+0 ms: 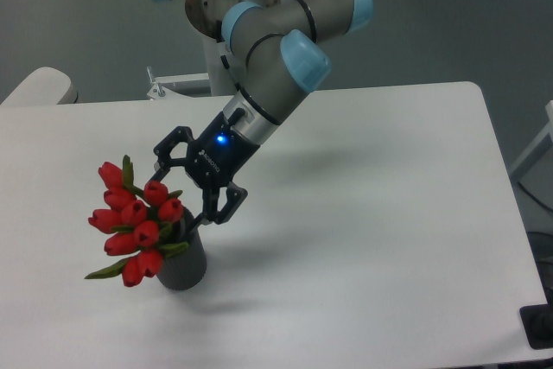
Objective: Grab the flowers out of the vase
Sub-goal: 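Lower the open gripper around the tulip stems above the vase rim, then close the gripper on the tulip stems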
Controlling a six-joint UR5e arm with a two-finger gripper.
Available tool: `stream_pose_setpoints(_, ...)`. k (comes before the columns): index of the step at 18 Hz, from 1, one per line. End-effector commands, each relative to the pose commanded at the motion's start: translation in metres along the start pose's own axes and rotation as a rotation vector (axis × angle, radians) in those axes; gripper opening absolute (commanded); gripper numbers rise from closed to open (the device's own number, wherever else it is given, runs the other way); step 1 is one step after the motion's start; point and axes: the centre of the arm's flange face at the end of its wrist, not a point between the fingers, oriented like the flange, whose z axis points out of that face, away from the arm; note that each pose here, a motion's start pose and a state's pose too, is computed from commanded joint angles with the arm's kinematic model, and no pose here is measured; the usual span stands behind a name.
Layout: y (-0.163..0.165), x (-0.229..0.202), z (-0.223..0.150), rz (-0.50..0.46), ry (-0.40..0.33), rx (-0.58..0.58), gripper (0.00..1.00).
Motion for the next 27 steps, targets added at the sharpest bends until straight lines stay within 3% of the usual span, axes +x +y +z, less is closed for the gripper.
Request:
stream_pose_setpoints(16,-0.006,0.001,0.032,0.035,0.042,-0.005,0.99)
stream_pose_setpoints(17,-0.006,0.001,0.032,0.035,0.042,-0.005,0.94)
stream_pose_setpoints(20,-0.011,-0.002,0.030,0.044,0.036,-0.002,0.65)
stream_pose_setpoints(24,-0.013,-0.003,0.028,0.048,0.032,0.000,0.44)
stream_pose_setpoints(27,-0.014,-0.003,0.028,0.051,0.031,0.000,0.37)
